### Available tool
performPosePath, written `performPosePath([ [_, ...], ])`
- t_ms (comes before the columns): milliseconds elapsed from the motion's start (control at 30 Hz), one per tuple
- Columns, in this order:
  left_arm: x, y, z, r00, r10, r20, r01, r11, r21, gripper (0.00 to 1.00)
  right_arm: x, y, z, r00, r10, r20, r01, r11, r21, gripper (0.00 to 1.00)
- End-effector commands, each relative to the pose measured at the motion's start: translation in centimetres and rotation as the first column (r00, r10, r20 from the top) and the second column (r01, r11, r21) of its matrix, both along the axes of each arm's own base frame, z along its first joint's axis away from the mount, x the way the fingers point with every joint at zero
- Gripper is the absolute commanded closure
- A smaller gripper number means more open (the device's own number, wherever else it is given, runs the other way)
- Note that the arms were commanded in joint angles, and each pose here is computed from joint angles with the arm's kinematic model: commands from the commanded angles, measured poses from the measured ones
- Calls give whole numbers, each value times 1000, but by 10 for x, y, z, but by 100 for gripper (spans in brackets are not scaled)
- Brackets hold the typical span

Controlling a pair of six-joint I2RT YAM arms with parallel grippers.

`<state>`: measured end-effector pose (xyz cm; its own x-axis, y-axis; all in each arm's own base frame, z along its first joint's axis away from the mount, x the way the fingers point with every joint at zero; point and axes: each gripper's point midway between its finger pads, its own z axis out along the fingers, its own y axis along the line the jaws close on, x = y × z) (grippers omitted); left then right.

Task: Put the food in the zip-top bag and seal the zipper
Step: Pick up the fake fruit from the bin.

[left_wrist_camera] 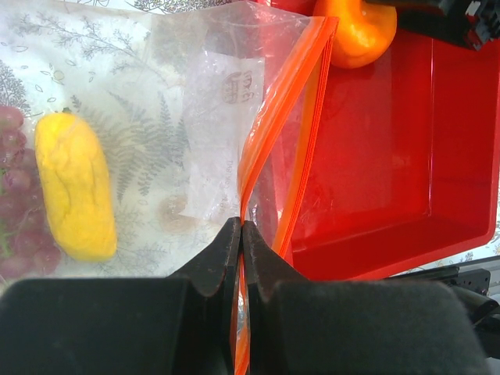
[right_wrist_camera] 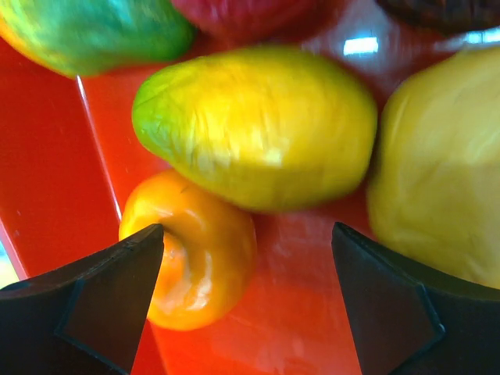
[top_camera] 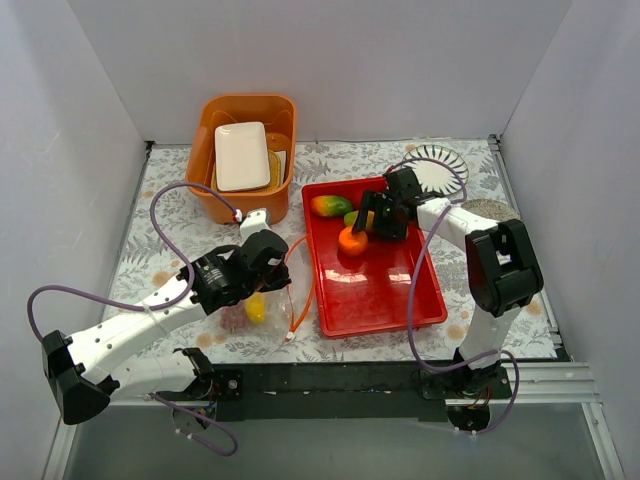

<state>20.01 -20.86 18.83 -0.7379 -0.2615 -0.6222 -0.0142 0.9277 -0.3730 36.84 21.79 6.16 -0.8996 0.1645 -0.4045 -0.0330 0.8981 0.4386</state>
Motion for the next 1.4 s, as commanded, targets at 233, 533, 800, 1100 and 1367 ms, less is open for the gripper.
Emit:
performPosePath([
  [233,3,5,9,999,22,32,-21,1000,-21,100,-6,20,-3,994,107,-11,-104,984,145,11],
  [533,4,3,8,999,14,29,-14,1000,-17,100,-27,27,9,984,173,44,-178,965,192,2],
  [800,3,4,9,999,14,30,-13,1000,-19,100,-31,42,8,977,209,44,-214,950,227,2],
  [1100,5,3,8,1000,9,26,-9,1000,-4,100,-28,45,-3,980,196,29,-198,956,218,11],
  [1367,4,4,11,999,8,32,-8,1000,-11,100,-36,42,3,979,197,52,-204,953,224,71],
])
